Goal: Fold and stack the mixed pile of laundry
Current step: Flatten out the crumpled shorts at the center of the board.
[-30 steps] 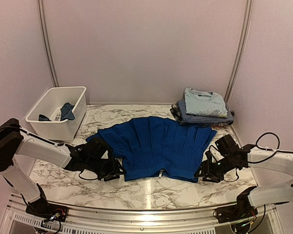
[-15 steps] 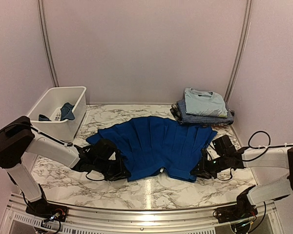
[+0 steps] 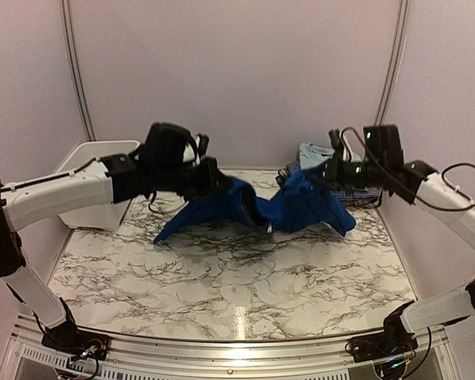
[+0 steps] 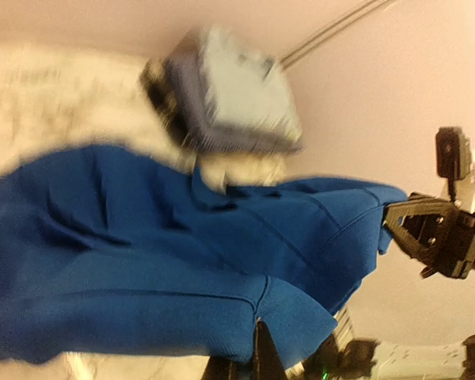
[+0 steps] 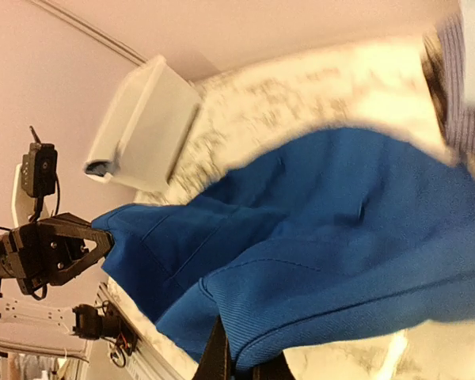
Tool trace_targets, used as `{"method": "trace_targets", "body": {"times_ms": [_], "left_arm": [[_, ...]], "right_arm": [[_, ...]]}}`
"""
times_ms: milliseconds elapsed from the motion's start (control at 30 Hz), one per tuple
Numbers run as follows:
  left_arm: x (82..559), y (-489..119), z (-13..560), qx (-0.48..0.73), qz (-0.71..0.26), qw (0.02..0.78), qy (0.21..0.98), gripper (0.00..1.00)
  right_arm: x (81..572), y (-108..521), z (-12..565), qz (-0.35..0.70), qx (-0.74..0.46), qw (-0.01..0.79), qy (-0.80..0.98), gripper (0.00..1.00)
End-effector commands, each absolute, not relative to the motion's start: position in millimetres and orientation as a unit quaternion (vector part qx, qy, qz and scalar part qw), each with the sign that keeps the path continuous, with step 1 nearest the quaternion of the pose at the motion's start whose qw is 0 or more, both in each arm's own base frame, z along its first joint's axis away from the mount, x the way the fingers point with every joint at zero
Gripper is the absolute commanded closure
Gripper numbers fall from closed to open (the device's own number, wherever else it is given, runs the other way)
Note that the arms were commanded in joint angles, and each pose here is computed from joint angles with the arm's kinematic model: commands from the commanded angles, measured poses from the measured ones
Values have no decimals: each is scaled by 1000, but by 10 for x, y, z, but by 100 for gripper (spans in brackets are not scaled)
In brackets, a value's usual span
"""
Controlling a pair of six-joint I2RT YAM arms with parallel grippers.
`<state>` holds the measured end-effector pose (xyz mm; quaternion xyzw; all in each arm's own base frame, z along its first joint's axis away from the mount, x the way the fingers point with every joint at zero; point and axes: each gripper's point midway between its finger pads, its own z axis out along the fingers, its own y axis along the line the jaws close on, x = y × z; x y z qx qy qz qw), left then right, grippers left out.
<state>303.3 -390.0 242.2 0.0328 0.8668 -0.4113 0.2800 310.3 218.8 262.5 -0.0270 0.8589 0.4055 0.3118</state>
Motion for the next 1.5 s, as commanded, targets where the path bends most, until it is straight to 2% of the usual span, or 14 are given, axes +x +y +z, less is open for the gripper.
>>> {"method": "trace_targets", "body": {"times_ms": [0, 100, 167, 267, 400, 533, 733, 867, 933, 1033, 1100, 1167, 1267, 1467], "left_arm": [[3235, -3667, 4054, 93, -435, 421, 790, 100], [3073, -3619, 4751, 114, -475, 454, 745, 100], [2932, -3533, 5014, 118, -489, 470, 725, 100], [2769, -3420, 5208, 113, -504, 479, 709, 100], [2760, -3357, 5232, 90, -512, 476, 710, 100], [3149, -3308, 4937, 30, -491, 462, 738, 100], [4160, -3090, 4541, -42, -470, 457, 754, 100], [4730, -2959, 4854, -37, -494, 484, 721, 100], [4809, -2864, 5189, -26, -514, 505, 692, 100], [4779, -2712, 5297, -18, -507, 518, 688, 100], [4671, -2662, 5113, -13, -490, 509, 708, 100], [4531, -2651, 4686, -9, -471, 476, 742, 100], [4222, -2603, 3689, -23, -435, 404, 804, 100], [3218, -2232, 1420, -119, -379, 227, 889, 100]], "right_arm": [[3354, 2221, 4214, 401, -114, 468, 779, 100], [3226, 2186, 5038, 416, -137, 528, 728, 100], [3080, 2172, 5315, 436, -144, 542, 704, 100], [2886, 2138, 5550, 471, -137, 550, 676, 100], [2862, 2143, 5532, 487, -126, 541, 673, 100], [3184, 2210, 5258, 465, -111, 530, 700, 100], [4160, 2226, 4964, 442, -82, 521, 726, 100], [4808, 2038, 5115, 477, -61, 525, 703, 100], [4902, 1999, 5452, 504, -69, 538, 672, 100], [4874, 2093, 5570, 545, -93, 521, 650, 100], [4801, 2170, 5384, 552, -102, 495, 664, 100], [4685, 2215, 5027, 543, -100, 472, 688, 100], [4318, 2232, 4336, 538, -86, 424, 723, 100], [3335, 2393, 2247, 513, -37, 246, 822, 100]]}}
